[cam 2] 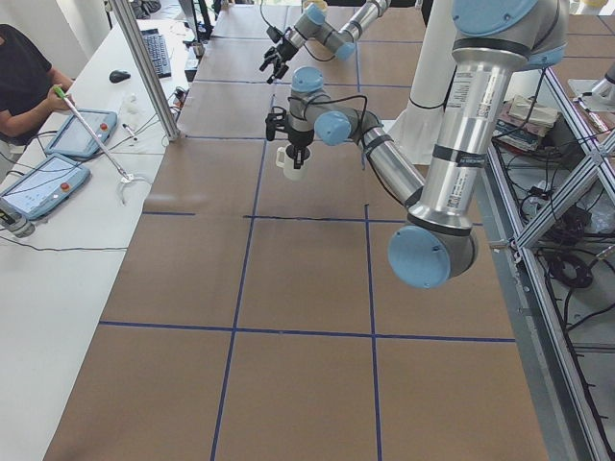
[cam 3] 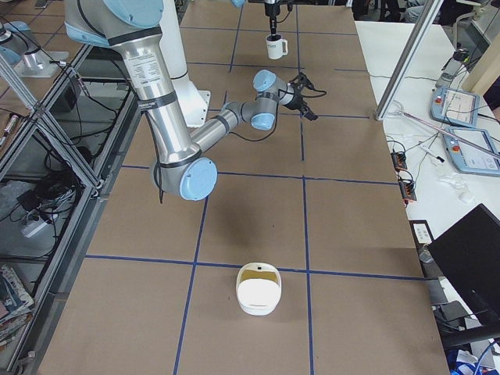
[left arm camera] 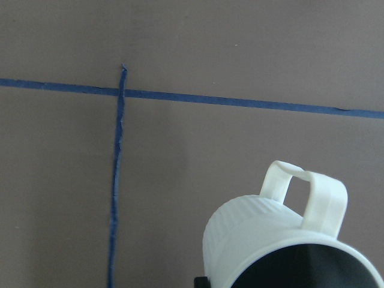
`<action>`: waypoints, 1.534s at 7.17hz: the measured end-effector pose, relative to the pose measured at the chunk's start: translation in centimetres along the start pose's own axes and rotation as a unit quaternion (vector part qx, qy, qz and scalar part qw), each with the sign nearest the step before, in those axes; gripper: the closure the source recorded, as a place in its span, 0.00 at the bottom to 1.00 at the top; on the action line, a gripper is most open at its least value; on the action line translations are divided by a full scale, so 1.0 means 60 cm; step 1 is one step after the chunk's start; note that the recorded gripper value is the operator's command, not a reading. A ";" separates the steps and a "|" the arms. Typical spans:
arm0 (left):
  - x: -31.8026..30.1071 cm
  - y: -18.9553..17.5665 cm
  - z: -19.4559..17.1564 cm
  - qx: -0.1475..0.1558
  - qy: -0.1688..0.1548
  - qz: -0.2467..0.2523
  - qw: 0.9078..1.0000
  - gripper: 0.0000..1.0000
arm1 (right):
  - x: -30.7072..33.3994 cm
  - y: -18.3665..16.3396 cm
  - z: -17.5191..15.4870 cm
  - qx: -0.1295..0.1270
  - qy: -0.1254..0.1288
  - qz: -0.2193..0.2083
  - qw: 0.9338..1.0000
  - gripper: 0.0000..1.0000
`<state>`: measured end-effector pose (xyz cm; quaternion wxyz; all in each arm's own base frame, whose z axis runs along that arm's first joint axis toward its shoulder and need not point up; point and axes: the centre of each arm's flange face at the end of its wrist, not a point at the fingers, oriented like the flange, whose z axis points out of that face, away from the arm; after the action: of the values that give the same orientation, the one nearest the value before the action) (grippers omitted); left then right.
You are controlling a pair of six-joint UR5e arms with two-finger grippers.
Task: Left arm hands cup to right arm to dump lemon
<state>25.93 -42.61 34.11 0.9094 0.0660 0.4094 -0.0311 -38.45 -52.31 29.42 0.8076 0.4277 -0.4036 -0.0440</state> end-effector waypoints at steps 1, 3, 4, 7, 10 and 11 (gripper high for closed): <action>-0.081 0.021 0.019 0.000 -0.015 -0.001 1.000 1.00 | 0.064 -0.027 -0.021 -0.040 0.001 0.015 0.999 0.00; -0.205 0.041 0.061 -0.011 -0.046 -0.039 0.998 1.00 | 0.164 -0.058 -0.094 -0.122 0.004 0.060 0.991 0.00; -0.261 0.042 0.096 -0.031 -0.061 -0.062 0.996 1.00 | 0.215 -0.056 -0.135 -0.148 0.003 0.084 0.985 0.00; -0.347 0.049 0.152 -0.073 -0.040 -0.097 0.992 0.97 | 0.334 -0.046 -0.220 -0.189 -0.009 0.127 0.974 0.00; -0.367 0.052 0.157 -0.086 -0.032 -0.109 0.990 0.92 | 0.348 -0.038 -0.226 -0.197 -0.010 0.132 0.971 0.00; -0.378 0.049 0.157 -0.085 -0.034 -0.114 0.989 0.66 | 0.348 -0.038 -0.226 -0.197 -0.010 0.132 0.971 0.00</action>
<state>18.21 -41.02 57.55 0.9154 -0.0601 0.3846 -0.1022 -14.46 -53.54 36.44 0.8706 0.2024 -0.4480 -0.0196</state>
